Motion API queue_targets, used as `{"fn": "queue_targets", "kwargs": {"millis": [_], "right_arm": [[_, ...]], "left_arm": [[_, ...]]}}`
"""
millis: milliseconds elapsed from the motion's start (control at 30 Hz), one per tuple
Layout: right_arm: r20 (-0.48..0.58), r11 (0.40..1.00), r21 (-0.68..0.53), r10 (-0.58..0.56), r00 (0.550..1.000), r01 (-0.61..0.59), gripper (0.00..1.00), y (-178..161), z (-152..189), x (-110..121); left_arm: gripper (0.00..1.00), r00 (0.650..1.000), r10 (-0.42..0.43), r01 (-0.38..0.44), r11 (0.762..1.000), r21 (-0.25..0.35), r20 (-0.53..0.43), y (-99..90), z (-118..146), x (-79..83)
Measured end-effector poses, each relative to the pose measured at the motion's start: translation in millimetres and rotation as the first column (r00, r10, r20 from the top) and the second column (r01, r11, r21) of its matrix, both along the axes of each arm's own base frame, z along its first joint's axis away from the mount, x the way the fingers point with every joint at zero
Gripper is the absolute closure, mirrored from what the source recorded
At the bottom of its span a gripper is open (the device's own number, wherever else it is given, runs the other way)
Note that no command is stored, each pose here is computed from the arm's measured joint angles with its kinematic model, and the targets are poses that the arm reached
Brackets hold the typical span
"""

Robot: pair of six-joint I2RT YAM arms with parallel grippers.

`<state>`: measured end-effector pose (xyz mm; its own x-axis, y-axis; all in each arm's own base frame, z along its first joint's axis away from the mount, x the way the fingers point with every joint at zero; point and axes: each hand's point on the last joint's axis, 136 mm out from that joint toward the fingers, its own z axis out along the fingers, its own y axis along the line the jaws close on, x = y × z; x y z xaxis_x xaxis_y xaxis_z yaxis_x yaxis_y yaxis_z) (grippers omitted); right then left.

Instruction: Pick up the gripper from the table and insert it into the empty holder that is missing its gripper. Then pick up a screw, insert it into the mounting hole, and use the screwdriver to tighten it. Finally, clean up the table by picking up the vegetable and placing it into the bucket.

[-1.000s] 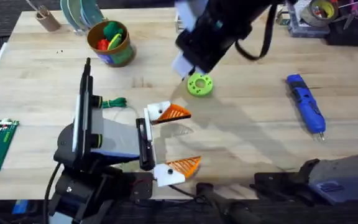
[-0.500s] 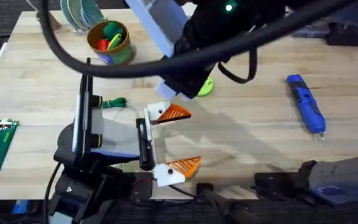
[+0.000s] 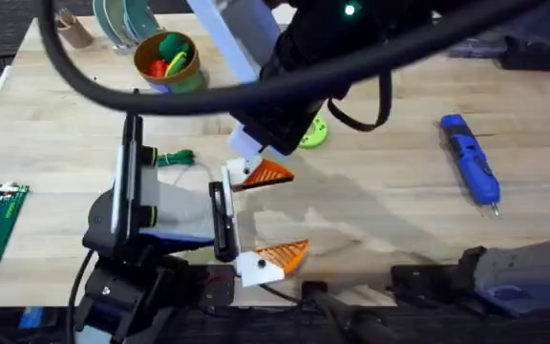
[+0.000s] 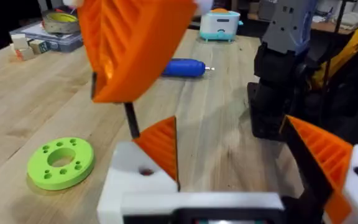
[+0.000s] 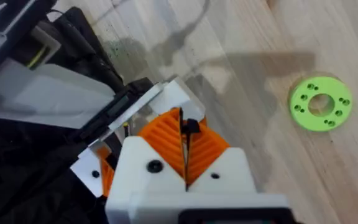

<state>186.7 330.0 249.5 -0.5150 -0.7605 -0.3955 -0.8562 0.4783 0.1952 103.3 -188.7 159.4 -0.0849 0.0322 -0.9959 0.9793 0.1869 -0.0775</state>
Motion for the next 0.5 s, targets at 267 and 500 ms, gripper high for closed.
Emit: {"fn": "queue_targets", "kwargs": {"millis": [267, 500], "right_arm": [[-0.008, 1.0, -0.011, 0.017, 1.0, -0.017, 0.993, 4.8, -5.0, -4.8], [-0.019, 0.999, -0.027, 0.016, 1.0, -0.016, 0.993, 6.8, -11.5, -3.9]], "left_arm": [[0.008, 1.0, 0.0, 0.0, 1.0, 0.0, 0.0, 0.0, 0.0, 0.0], [0.008, 1.0, 0.0, 0.0, 1.0, 0.0, 0.0, 0.0, 0.0, 0.0]]}}
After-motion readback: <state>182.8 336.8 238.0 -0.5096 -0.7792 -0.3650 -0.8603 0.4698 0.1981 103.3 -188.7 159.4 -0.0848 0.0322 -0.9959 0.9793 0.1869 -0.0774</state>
